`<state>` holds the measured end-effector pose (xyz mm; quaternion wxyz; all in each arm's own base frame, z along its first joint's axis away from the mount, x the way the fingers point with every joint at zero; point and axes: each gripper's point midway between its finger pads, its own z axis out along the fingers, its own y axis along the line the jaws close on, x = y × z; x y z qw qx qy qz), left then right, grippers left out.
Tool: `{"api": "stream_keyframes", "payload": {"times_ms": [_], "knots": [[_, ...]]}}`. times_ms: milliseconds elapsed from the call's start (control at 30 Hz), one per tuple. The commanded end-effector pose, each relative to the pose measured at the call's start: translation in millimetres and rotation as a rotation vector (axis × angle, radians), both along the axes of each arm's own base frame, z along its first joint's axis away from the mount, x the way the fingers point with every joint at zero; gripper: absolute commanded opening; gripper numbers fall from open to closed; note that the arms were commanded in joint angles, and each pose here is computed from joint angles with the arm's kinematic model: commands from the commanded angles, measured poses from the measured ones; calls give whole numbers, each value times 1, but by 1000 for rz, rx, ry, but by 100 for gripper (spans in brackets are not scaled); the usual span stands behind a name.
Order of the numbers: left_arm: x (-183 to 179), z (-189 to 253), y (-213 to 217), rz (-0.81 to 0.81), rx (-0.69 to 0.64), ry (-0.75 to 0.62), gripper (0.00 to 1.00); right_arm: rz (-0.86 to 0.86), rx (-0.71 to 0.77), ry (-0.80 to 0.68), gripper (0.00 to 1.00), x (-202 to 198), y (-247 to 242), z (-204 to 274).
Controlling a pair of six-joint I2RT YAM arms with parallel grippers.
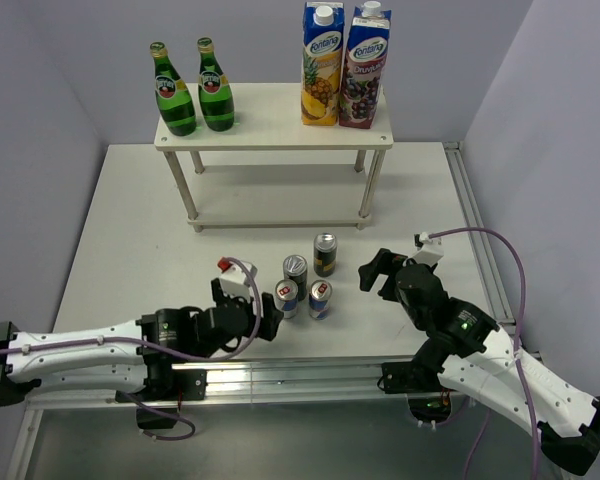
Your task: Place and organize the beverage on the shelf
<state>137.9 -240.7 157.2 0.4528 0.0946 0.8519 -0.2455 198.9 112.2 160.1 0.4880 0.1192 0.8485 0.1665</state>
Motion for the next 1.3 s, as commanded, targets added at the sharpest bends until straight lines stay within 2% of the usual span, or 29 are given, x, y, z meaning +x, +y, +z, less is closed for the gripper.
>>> {"api": "stream_keyframes", "payload": {"times_ms": [0,233,367,500,1067,1167,1233,1267], "knots": [[-18,12,-33,-53,-163,3,99,-19,12,-25,100,4,0,6],[-28,-23,-63,-88,-123,-58,99,-18,18,-28,100,3,0,7],[-13,-24,-69,-1,-109,-121,99,-14,17,-28,100,3,0,6],[5,-33,-66,103,-19,-196,99,-14,12,-23,100,3,0,6],[48,-76,-65,183,58,-230,99,-12,9,-20,100,4,2,5],[58,-79,-65,193,82,-236,95,-15,9,-22,100,5,1,6],[63,-80,-64,196,86,-239,82,-15,8,-21,100,5,2,5],[65,-81,-63,200,82,-237,70,-14,6,-19,100,5,2,5]]}}
